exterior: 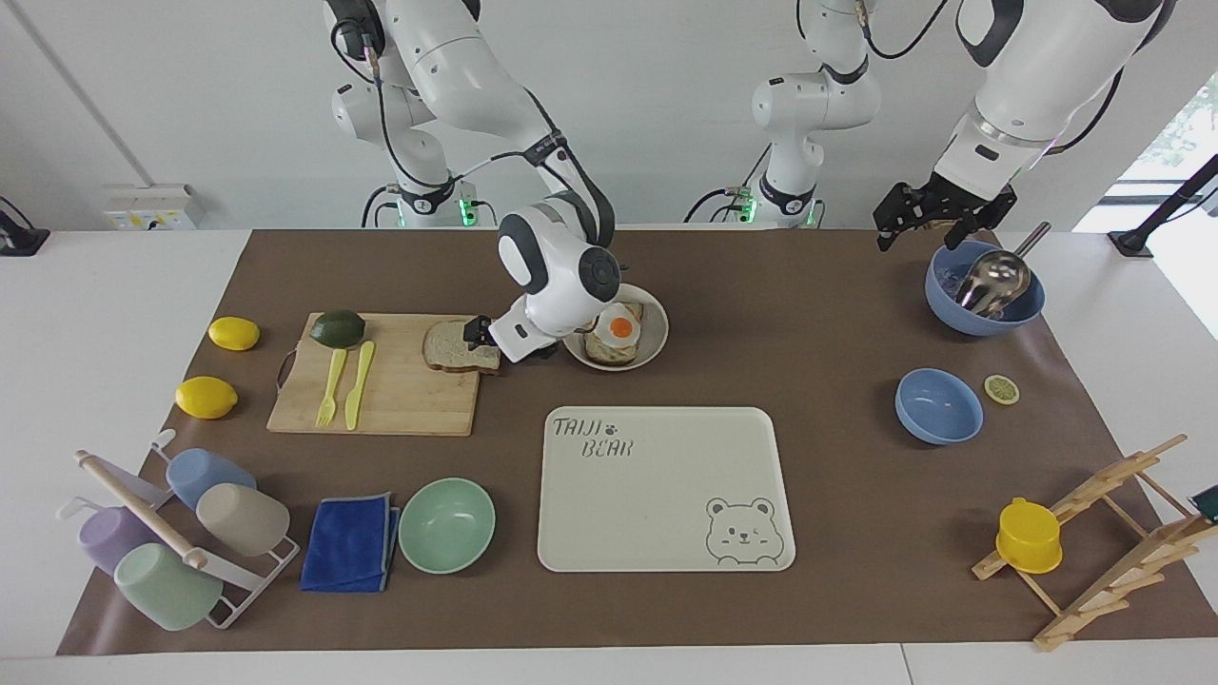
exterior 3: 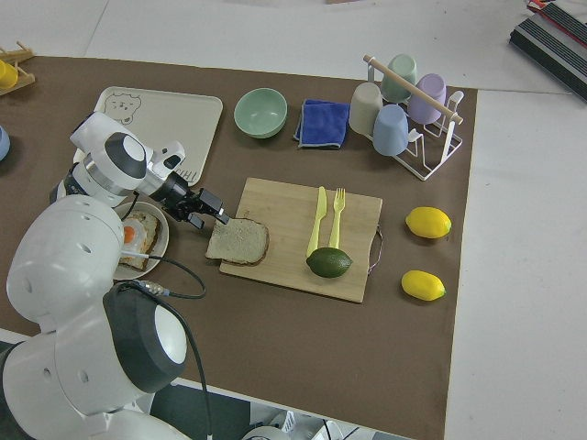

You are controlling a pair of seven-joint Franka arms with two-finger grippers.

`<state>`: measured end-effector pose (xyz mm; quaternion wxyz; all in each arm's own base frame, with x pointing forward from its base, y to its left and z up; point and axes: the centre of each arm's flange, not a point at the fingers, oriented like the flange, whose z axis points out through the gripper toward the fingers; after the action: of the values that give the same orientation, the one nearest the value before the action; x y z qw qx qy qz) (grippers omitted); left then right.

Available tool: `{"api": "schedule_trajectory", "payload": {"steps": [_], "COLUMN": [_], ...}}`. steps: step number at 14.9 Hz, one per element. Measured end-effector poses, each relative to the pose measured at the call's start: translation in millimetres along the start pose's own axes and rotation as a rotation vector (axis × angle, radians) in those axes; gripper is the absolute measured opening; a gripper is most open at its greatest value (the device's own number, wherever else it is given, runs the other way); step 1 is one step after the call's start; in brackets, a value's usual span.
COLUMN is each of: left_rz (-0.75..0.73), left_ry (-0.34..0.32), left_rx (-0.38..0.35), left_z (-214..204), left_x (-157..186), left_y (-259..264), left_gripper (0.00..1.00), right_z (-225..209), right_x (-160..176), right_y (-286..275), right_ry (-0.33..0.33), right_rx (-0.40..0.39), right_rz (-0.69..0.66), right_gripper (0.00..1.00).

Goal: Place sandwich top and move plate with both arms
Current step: 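Grasp the bread slice on the cutting board with the right gripper, then carry the bread slice over the egg plate and lower it on top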

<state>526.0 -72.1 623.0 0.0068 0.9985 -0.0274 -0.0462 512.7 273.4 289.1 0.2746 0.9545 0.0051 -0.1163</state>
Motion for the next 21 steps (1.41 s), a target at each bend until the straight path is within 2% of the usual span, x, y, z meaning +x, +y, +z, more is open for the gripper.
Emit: {"api": "schedule_trajectory", "payload": {"steps": [1,2,5,13,15,16,19,21], "left_rz": [0.000,0.000,0.000,0.000,0.000,0.000,0.000,0.000], "left_ry": [0.000,0.000,0.000,0.000,0.000,0.000,0.000,0.000], "left_rx": [0.000,0.000,0.000,0.000,0.000,0.000,0.000,0.000], "left_z": [0,0,0,0,0,0,0,0], "left_x": [0,0,0,0,0,0,0,0], "left_y": [0,0,0,0,0,0,0,0], "left_gripper": [1.00,1.00,1.00,1.00,1.00,1.00,1.00,1.00], "right_z": [2,3,7,23,24,24,20,15], "right_x": [-2,-4,-7,-18,-20,-21,-25,-27], "right_y": [0,0,0,-1,0,0,-3,-4], "right_ry": [-0.003,-0.005,-0.011,-0.030,-0.032,-0.032,-0.024,-0.016], "right_rx": [-0.003,-0.005,-0.010,-0.025,-0.026,-0.027,-0.025,-0.020], "right_rz": [-0.003,-0.005,-0.008,-0.023,-0.023,-0.024,-0.033,-0.035], "right_gripper": [0.95,0.86,0.74,0.74,0.71,0.64,0.30,0.22]}}
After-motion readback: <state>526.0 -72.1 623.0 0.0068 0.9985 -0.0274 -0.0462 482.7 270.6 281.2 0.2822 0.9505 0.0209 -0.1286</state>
